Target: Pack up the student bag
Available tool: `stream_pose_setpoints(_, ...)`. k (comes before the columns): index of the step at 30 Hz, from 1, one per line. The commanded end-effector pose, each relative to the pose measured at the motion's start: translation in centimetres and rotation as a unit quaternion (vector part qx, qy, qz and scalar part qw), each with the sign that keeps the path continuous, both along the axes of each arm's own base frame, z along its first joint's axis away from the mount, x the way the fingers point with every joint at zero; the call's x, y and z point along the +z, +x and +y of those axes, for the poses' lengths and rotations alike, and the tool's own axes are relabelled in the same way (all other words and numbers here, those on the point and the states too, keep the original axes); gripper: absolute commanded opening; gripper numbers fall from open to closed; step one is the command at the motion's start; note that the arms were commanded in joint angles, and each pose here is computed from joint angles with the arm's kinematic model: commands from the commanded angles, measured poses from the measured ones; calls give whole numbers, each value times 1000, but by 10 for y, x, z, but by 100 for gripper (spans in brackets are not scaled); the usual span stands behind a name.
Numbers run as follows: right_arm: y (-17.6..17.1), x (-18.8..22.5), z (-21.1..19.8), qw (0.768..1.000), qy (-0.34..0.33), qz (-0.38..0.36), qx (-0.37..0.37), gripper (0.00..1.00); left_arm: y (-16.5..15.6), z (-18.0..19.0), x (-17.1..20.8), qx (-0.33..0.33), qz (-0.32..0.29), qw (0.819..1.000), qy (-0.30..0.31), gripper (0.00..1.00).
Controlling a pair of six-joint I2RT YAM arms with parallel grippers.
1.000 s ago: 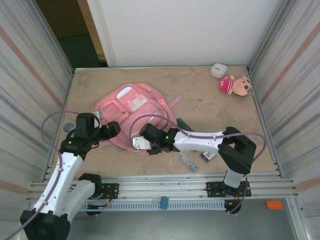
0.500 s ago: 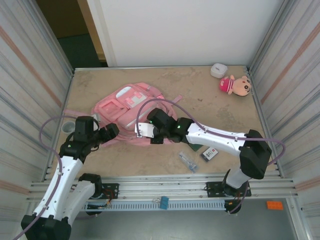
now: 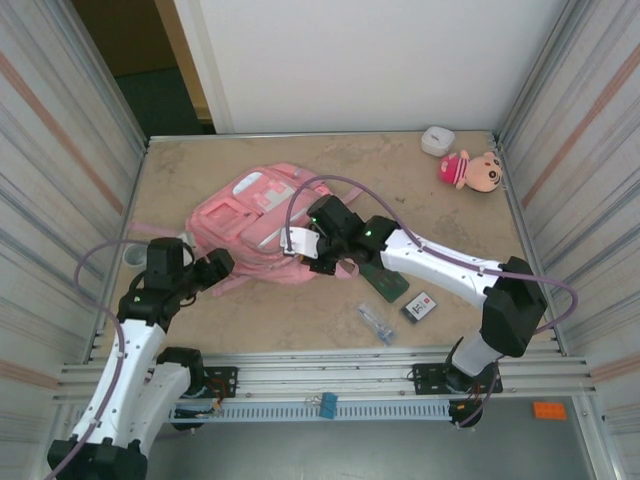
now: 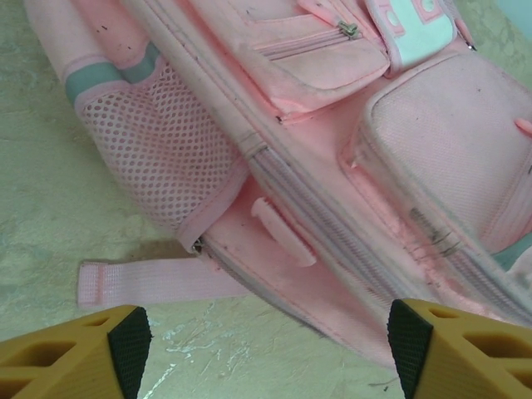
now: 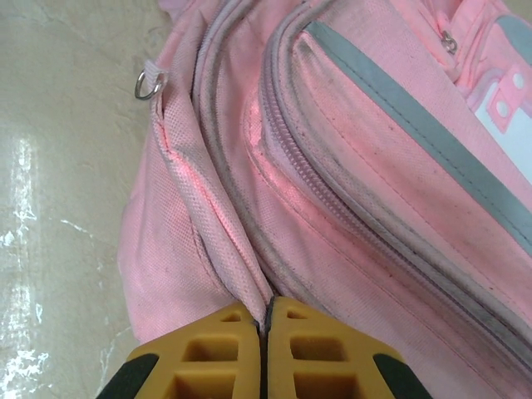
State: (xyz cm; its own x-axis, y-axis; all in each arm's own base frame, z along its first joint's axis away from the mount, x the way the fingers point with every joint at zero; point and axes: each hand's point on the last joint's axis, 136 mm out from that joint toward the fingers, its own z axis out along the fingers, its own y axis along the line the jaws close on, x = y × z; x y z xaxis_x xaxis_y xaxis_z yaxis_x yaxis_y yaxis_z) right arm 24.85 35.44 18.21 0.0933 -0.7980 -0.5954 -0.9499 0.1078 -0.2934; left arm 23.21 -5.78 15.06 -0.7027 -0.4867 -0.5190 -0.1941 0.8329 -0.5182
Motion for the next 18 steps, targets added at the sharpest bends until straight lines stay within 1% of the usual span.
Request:
stream_pose_setpoints(1, 13, 61, 7, 997, 75, -23, -9, 0, 3, -2, 2, 3, -29, 999, -22, 76)
stream_pose_setpoints(6, 14, 72, 6, 996, 92, -10, -3, 0, 4, -3, -12, 11, -43, 998, -35, 73)
stream_pose_setpoints(9, 15, 78, 7, 995, 95, -8, -6, 0, 6, -9, -22, -4, -51, 998, -45, 70)
stream_pose_setpoints(13, 20, 83, 5, 995, 93, -10, -21, 0, 8, -17, -35, -25, -55, 996, -59, 63)
stream_pose_setpoints(18, 28, 90, 5, 995, 96, -9, -39, 0, 11, -16, -45, -23, -53, 997, -56, 58)
